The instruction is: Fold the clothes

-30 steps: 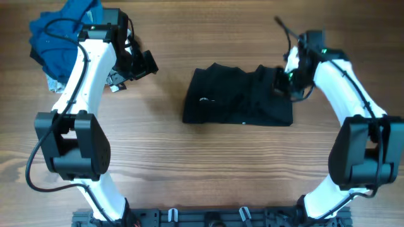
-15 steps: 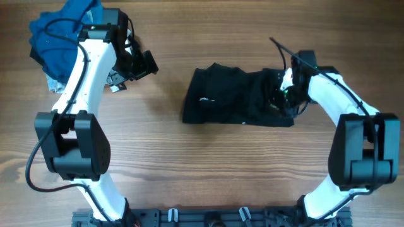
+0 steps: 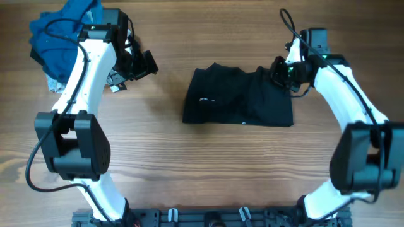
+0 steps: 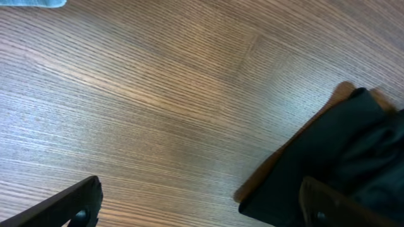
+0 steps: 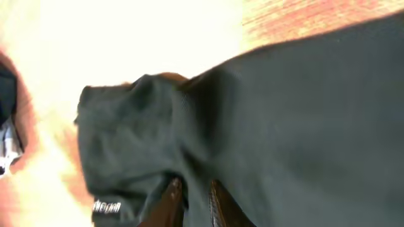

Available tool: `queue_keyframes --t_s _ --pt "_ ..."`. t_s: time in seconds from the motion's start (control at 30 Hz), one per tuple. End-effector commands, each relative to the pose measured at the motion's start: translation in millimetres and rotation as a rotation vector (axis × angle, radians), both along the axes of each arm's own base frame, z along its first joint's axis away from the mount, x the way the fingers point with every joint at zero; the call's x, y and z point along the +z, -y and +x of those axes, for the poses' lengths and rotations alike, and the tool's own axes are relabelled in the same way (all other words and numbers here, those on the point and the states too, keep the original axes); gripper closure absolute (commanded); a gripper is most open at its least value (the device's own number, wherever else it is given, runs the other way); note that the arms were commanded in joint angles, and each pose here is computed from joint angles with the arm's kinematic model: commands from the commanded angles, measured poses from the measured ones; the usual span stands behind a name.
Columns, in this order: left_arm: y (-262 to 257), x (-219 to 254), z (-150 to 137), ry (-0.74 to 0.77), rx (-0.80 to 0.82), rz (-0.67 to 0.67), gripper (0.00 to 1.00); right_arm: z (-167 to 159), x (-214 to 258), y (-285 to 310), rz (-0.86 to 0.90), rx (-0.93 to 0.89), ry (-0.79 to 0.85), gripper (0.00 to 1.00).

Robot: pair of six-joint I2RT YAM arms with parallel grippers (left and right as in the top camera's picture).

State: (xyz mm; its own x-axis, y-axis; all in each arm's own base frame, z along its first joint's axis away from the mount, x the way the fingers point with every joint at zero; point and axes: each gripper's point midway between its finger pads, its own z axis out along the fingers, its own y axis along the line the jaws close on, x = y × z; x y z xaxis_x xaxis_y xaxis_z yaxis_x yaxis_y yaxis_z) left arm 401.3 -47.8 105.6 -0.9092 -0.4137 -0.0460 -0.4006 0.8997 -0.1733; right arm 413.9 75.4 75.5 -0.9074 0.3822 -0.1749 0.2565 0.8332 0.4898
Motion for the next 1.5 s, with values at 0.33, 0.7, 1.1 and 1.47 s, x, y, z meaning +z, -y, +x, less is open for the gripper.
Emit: queue_keyframes --t_s 0.33,0.7,1.1,1.47 --pt "-1 4 2 0.009 0.007 -0.014 0.00 19 -52 -35 0.127 0.085 -0.019 0.91" --pt "-1 4 2 0.010 0.008 -0.014 0.00 -4 47 -25 0.076 0.087 0.077 0.82" --pt "-1 4 -1 -0.003 0.008 -0.013 0.00 -69 -67 -46 0.114 0.206 -0.203 0.76" --pt "-1 4 1 0.004 0.008 -0.013 0.00 -50 4 -42 0.069 0.246 -0.048 0.59"
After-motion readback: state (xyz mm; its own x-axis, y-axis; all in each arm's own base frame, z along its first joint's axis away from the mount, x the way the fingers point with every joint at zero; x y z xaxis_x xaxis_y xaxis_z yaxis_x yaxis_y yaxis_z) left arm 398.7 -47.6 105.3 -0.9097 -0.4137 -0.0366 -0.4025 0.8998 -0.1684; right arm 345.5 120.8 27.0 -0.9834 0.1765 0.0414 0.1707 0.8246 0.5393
